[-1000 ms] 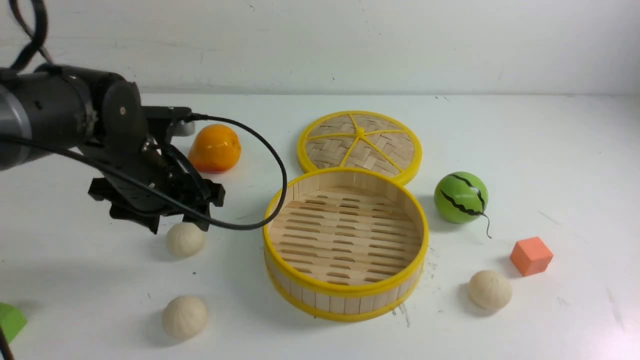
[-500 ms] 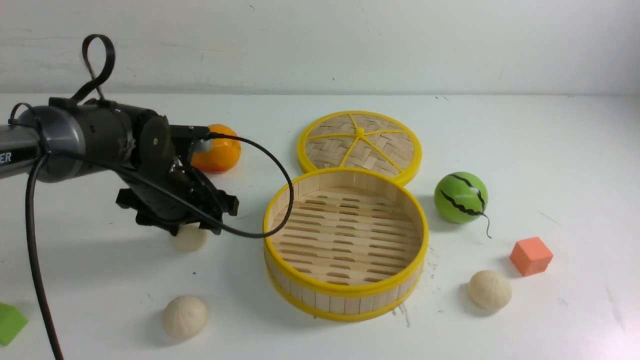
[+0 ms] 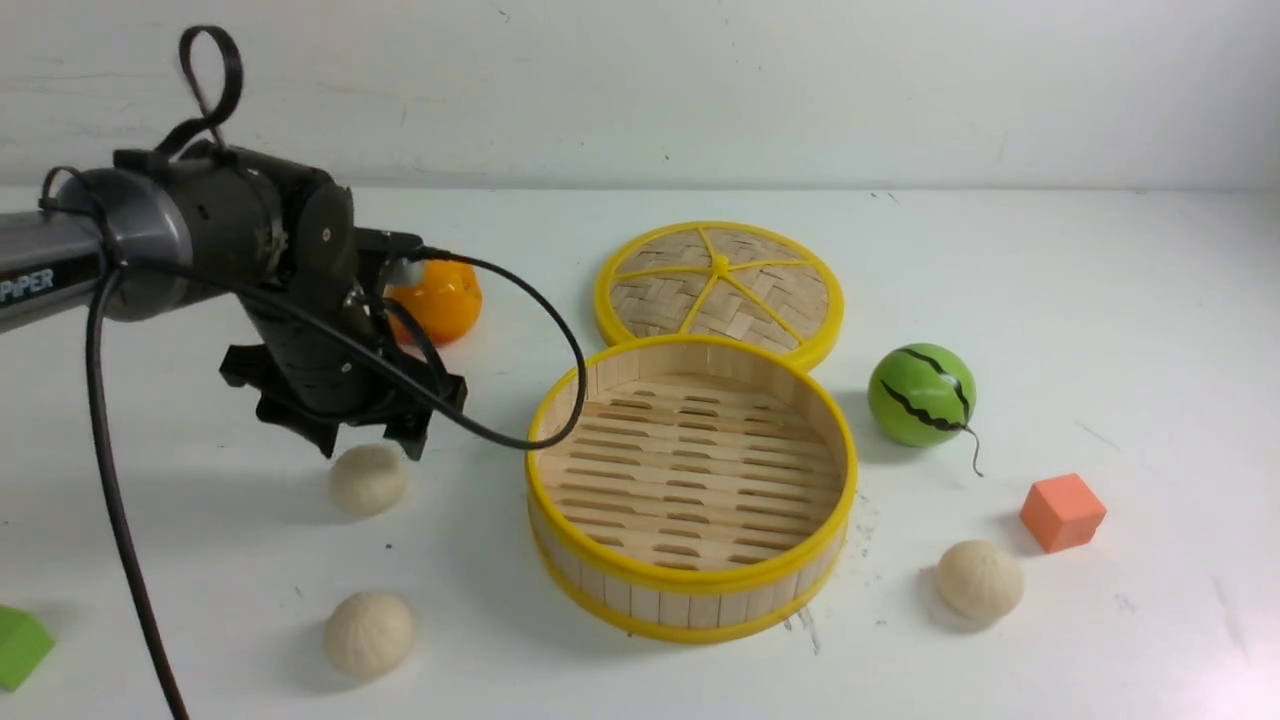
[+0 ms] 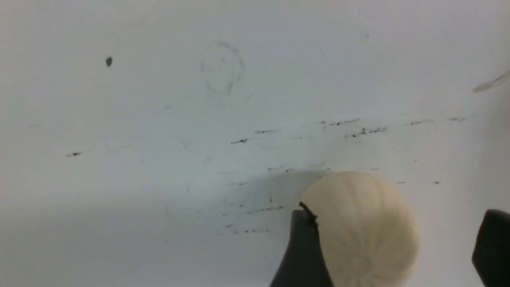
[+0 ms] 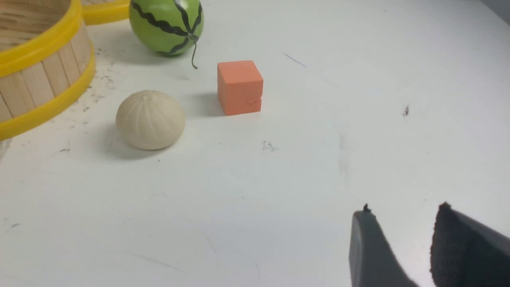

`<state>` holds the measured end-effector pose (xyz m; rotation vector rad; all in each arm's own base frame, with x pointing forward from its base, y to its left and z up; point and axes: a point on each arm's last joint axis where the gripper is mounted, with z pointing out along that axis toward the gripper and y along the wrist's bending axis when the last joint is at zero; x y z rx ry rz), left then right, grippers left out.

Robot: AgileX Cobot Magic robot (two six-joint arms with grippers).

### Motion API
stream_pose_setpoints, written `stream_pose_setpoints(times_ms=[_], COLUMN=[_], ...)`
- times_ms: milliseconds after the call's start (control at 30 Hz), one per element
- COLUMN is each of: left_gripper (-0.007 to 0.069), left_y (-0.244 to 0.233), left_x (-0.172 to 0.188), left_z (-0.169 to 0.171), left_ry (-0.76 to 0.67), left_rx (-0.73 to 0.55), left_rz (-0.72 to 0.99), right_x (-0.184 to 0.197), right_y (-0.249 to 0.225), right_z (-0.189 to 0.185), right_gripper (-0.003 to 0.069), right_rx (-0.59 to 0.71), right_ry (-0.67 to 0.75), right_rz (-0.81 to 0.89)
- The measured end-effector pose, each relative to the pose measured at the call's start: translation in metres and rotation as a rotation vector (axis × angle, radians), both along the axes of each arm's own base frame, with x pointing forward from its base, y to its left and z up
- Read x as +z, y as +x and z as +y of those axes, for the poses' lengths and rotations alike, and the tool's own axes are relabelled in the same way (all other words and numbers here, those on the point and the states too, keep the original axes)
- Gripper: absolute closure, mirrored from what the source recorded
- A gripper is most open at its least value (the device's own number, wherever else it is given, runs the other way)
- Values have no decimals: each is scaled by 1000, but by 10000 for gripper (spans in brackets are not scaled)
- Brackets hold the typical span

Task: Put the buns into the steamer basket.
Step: Use the left arm to grab a steamed stuffed bun, then use the left arm to put the steamed stuffed bun into the steamer

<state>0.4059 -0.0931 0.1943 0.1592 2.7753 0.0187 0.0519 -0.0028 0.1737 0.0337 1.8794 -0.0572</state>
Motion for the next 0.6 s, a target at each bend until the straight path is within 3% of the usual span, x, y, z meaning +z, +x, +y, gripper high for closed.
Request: stream_pose_setpoints(times_ms=[200,267,300,433,600], left_gripper=[207,359,394,605,625], left_y=[3,4,4,2,-12], left_x=[-20,-16,-14,24,91], left_z=[-1,0,0,-7,-40], left_ry=[12,14,14,0,-23], left_rx=[7,6,7,-3,-112], left_rz=[42,37,36,-15,-145], right_x=[0,0,0,0,0], right_y=[0,0,0,0,0], right_z=[0,0,0,0,0], right_gripper=[420,420,420,420,420], right_rx=[0,0,0,0,0], right_ry=[0,0,0,0,0], right_rz=[0,0,0,0,0])
